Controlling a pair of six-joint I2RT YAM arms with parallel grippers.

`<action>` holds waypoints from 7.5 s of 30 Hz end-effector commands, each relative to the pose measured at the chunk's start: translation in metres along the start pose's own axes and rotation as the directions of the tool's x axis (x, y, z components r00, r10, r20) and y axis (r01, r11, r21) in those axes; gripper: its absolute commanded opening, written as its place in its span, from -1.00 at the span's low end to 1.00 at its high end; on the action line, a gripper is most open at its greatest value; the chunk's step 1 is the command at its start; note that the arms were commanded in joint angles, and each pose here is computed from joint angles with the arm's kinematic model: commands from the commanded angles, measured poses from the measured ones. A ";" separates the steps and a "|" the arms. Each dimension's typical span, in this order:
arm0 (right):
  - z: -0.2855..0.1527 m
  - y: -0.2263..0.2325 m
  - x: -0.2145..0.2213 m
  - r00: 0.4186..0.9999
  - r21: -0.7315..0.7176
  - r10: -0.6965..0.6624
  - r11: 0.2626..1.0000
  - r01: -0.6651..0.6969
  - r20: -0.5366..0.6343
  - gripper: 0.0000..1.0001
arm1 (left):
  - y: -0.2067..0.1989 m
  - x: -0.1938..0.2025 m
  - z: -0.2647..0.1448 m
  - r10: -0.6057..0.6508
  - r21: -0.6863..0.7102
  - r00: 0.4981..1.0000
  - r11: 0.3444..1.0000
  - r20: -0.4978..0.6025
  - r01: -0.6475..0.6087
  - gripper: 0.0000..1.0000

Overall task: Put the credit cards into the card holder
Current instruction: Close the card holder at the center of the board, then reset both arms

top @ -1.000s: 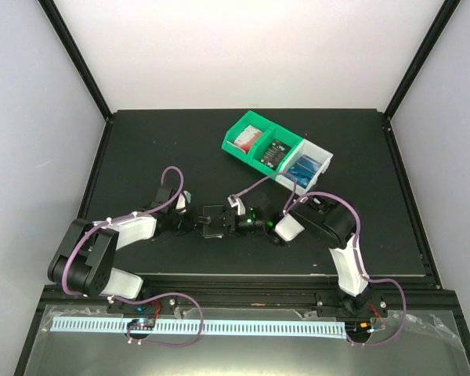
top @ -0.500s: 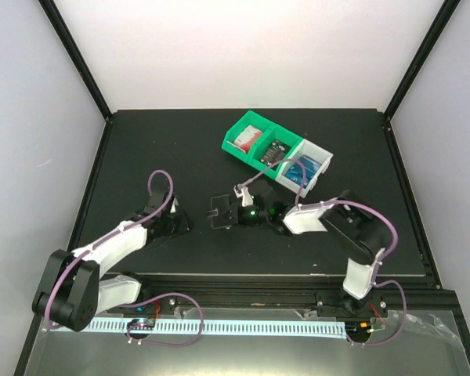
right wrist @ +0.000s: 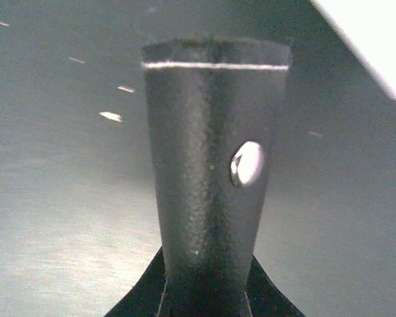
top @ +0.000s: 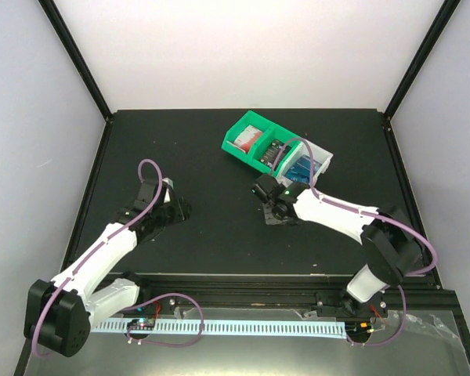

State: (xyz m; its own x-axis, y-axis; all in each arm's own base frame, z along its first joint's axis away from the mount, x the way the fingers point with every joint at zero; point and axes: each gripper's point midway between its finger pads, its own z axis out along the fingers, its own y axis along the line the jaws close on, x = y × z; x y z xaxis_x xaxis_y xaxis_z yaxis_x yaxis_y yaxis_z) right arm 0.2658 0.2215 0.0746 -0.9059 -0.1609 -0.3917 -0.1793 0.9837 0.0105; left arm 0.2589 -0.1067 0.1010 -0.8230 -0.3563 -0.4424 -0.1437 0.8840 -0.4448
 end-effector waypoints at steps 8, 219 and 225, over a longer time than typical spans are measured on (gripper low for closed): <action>-0.004 -0.049 0.022 0.955 0.574 -0.224 0.763 0.296 -0.195 -0.94 | -0.034 -0.040 -0.048 0.105 0.046 0.991 0.993 0.086 -0.109 0.15; -0.273 -0.183 0.038 0.639 -0.198 0.380 0.920 -0.339 0.669 1.00 | -0.038 -0.064 -0.247 0.233 0.008 0.709 0.948 0.666 -0.318 0.98; -0.257 -0.178 0.043 0.701 -0.151 0.351 0.931 -0.332 0.621 1.00 | -0.024 -0.058 -0.260 0.228 -0.010 0.700 0.954 0.677 -0.300 0.98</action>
State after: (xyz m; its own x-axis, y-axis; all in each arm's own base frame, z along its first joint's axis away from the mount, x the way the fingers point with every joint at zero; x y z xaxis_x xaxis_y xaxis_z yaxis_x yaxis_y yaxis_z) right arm 0.1625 0.0180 0.3139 -0.3830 0.3305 -0.8626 0.0553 0.9403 0.3357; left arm 0.1769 -0.0453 0.3406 -0.2416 -0.2800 -0.9291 0.1545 0.9342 -0.3216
